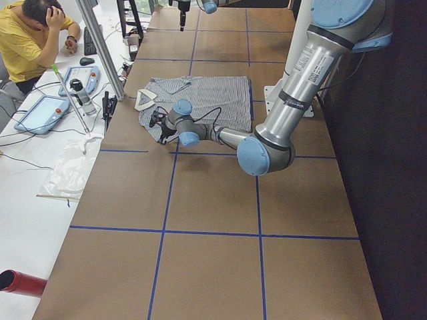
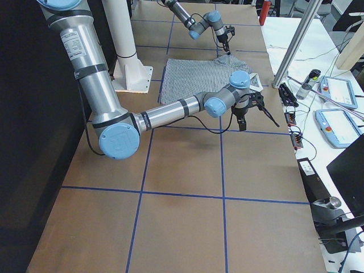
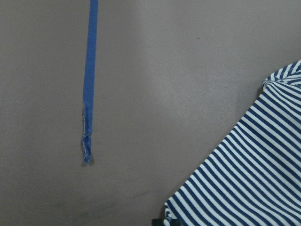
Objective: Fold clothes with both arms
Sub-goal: 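Lower the left gripper onto the sleeve nearest it and fold it inward, then move both grippers down to the shirt hem nearest the robot, then grasp the hem corners with both grippers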
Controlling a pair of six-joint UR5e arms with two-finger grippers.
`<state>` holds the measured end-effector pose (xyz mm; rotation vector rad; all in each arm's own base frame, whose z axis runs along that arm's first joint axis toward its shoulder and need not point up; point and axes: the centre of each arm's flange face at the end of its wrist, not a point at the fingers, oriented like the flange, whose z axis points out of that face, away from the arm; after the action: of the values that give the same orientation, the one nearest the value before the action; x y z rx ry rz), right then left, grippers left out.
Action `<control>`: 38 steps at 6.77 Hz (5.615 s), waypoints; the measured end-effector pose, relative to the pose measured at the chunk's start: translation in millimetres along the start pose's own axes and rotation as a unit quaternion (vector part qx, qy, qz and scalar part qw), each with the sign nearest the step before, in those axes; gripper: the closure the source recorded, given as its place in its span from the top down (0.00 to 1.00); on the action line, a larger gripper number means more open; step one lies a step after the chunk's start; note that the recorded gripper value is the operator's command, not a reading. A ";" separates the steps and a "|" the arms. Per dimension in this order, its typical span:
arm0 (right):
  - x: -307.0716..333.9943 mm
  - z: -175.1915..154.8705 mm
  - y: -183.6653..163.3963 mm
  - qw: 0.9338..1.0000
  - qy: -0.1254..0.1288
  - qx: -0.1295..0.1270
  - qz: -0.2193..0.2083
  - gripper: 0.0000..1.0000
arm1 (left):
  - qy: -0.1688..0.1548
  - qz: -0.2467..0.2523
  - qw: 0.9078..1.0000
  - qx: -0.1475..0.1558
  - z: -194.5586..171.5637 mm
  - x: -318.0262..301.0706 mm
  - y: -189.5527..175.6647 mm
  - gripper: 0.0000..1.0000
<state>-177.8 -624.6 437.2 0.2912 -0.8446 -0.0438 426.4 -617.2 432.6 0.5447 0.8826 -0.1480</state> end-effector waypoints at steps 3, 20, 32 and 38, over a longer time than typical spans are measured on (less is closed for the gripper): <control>-0.1 -0.2 -0.6 1.000 0.001 0.001 0.001 1.00 | -0.015 -0.033 0.999 -0.021 -50.8 102.3 -35.6 0.00; -303.9 -19.9 324.9 0.961 -0.037 0.022 0.274 0.91 | 0.060 -0.047 0.986 -0.151 -192.0 187.0 209.7 0.78; -306.9 -11.5 350.9 0.962 -0.027 0.025 0.270 0.92 | -0.009 -0.066 0.977 -0.200 -192.6 138.1 326.2 0.55; -307.5 -11.2 352.1 0.962 -0.027 0.024 0.269 0.92 | -0.011 -0.065 0.977 -0.202 -190.8 138.6 328.6 0.00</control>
<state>-401.2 -237.0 301.1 0.0975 -0.9568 0.4793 494.4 -225.6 357.6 0.1054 0.8980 -0.0890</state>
